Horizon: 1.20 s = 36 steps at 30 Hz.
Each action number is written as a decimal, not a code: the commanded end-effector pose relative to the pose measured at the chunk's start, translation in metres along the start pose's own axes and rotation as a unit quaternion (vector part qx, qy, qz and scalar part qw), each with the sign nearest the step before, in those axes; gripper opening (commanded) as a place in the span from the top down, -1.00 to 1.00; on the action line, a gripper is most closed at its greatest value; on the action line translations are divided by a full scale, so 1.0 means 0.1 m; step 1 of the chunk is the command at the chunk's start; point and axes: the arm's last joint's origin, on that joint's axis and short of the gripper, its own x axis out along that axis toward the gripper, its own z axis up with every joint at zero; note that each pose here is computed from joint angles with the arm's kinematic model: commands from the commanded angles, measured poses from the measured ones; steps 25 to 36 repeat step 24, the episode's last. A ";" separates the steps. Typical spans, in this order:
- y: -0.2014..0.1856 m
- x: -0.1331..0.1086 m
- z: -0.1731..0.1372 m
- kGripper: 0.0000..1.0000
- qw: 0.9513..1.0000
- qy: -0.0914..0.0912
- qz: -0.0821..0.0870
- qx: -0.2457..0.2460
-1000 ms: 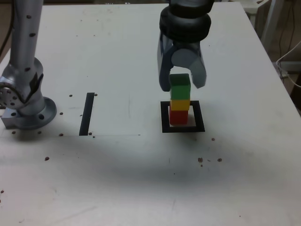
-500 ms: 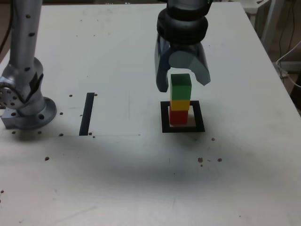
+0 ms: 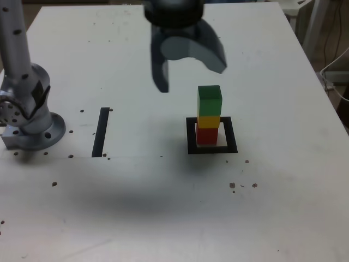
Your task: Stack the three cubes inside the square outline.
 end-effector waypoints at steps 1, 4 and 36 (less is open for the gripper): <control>0.02 -0.01 -0.13 -0.99 1.000 -0.010 -0.008 0.003; 0.04 0.03 -0.39 -0.99 1.000 -0.005 -0.015 0.008; 0.09 0.85 -1.27 -0.99 0.994 0.106 -0.009 0.016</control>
